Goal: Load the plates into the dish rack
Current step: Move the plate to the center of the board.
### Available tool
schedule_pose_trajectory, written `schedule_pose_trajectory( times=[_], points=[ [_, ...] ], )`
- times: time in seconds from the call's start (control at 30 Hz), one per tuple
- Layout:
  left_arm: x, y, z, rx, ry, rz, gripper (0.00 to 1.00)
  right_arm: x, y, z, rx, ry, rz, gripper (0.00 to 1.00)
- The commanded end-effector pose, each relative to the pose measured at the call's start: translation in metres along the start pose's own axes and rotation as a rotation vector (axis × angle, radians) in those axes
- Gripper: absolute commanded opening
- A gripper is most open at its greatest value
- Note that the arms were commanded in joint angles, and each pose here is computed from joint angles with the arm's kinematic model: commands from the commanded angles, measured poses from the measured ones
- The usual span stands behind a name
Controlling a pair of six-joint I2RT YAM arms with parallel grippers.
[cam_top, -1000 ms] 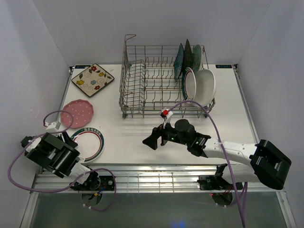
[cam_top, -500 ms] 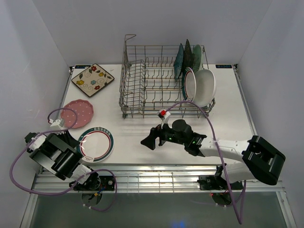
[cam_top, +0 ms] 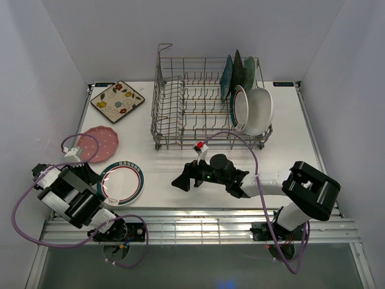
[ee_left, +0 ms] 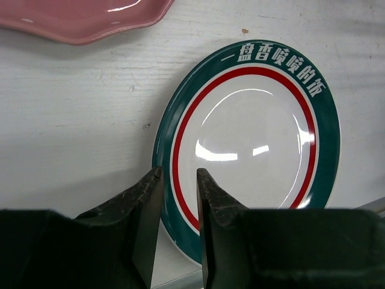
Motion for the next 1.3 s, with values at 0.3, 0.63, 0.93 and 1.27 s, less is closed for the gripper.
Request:
schedule_pose_trajectory(
  times=[0.3,0.63,0.93,1.27],
  points=[
    [0.025,0.030,0.017,-0.091,0.196,-0.087,0.65,-0.035,0.012,0.034,-0.054,0.122,-0.062,0.95],
    [0.009,0.010,0.031,-0.046,0.163,-0.053,0.67,-0.060,0.007,0.035,-0.100,0.127,-0.054,0.92],
    [-0.001,0.007,0.032,-0.040,0.118,-0.067,0.68,-0.092,-0.003,0.028,-0.233,0.099,-0.078,0.87],
    [-0.015,0.007,0.021,-0.073,0.104,-0.050,0.68,-0.115,-0.009,0.032,-0.270,0.091,-0.068,0.86]
  ],
)
Point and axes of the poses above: each gripper's point midway between its finger pads, its own x axis back along the fingers, its own z axis along the line the jaws close on, y = z × x, the point moved 3 cm from there along x, back along the fingers, and after that the axes turned 7 degrees about -x, right-handed, at the moved point
